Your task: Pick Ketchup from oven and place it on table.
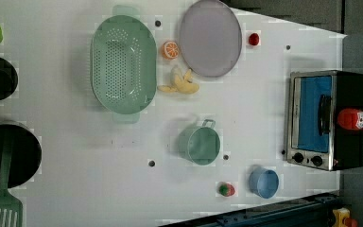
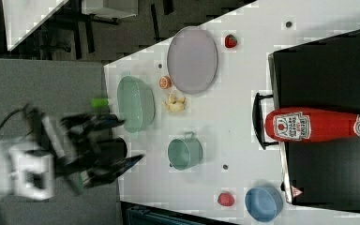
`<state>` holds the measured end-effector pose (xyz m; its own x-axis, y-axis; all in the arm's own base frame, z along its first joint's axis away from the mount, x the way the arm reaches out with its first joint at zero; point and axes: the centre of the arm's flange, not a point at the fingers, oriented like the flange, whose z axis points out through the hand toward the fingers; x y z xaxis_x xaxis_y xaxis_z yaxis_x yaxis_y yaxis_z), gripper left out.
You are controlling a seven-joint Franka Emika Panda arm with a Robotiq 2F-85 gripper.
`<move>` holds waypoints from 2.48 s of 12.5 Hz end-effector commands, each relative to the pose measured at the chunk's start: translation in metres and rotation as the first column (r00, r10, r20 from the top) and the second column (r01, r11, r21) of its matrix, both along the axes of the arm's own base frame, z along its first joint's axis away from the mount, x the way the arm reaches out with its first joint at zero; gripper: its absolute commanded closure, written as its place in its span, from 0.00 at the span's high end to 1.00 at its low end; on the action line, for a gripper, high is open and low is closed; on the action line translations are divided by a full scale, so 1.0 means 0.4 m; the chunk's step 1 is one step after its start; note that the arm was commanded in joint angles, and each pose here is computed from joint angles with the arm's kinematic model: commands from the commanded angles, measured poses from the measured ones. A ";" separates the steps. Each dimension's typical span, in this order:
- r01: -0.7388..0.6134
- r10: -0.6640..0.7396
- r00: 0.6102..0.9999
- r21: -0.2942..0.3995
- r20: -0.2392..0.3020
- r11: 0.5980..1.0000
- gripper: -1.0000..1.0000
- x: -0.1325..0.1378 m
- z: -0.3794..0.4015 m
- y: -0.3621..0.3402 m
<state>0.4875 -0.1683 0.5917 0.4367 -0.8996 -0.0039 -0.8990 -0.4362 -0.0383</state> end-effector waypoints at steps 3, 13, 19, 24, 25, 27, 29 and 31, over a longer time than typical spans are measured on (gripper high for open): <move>0.228 -0.226 0.973 -0.033 0.054 0.973 1.00 -0.035 -0.129 -0.326; 0.503 -0.502 0.865 -0.047 0.019 0.863 1.00 -0.026 -0.454 -0.562; 0.528 -0.529 0.847 -0.039 -0.045 0.848 0.74 -0.030 -0.559 -0.566; 0.505 -0.505 0.863 -0.045 0.020 0.862 0.61 0.005 -0.470 -0.561; 0.474 -0.472 0.880 -0.065 0.044 0.878 0.61 0.026 -0.394 -0.550; 0.413 -0.412 0.911 -0.082 0.030 0.907 0.61 0.050 -0.275 -0.501; 0.284 -0.283 0.959 0.007 -0.025 0.959 0.61 0.092 -0.107 -0.309; 0.150 -0.149 0.988 0.046 -0.024 0.988 0.61 0.136 -0.056 -0.132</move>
<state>0.5158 -0.2706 0.5855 0.2128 -0.9767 -0.0283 -0.9750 -0.2104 -0.0709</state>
